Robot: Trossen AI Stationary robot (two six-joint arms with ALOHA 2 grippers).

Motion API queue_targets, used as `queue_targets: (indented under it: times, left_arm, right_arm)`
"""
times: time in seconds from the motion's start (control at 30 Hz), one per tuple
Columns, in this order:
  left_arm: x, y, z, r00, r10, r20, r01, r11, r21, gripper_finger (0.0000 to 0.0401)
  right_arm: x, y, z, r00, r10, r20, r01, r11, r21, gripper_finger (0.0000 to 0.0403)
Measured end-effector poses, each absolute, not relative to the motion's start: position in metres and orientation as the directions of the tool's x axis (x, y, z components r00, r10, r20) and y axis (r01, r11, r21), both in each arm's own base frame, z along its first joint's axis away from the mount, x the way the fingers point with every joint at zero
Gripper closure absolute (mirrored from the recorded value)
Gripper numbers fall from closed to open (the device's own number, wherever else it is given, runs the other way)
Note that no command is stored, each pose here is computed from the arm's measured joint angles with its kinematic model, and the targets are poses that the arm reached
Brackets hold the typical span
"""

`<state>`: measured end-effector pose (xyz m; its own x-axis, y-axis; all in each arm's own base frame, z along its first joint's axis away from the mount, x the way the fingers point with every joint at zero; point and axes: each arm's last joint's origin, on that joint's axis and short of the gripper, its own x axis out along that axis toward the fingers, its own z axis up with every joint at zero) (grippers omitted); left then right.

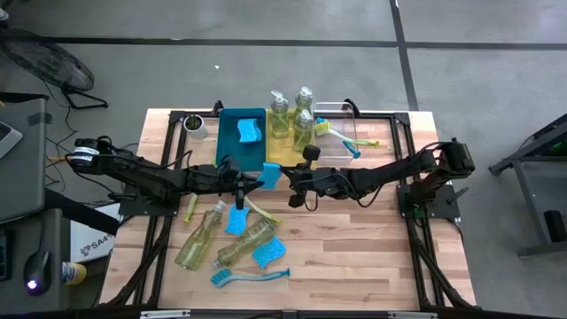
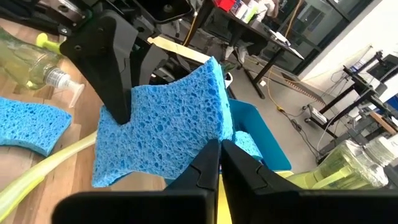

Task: Pick & Place Kitchen Sink Supplies
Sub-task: Put the blue sponge into the blue bin

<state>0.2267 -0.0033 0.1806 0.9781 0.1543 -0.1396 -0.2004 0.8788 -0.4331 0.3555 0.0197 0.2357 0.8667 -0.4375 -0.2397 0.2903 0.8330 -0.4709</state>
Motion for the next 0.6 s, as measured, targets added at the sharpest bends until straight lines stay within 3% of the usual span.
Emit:
queue_targets:
  times: [0.13,0.43,0.6]
  left_arm:
    - [0.227,-0.003,0.181,0.978,0.155,-0.139,-0.201,0.879,-0.432,0.0391]
    - [0.226,-0.002,0.181,0.97,0.203,-0.137,-0.243,0.871,-0.426,0.0391]
    - [0.222,0.008,0.186,0.952,0.279,-0.126,-0.306,0.849,-0.431,0.0393]
  right_arm:
    - [0.355,0.02,0.237,0.859,-0.455,-0.235,0.319,0.834,-0.45,0.0367]
    - [0.342,0.018,0.252,0.838,-0.491,-0.238,0.384,0.84,-0.383,0.0218]
    - [0.328,0.016,0.257,0.791,-0.528,-0.309,0.431,0.839,-0.331,0.0162]
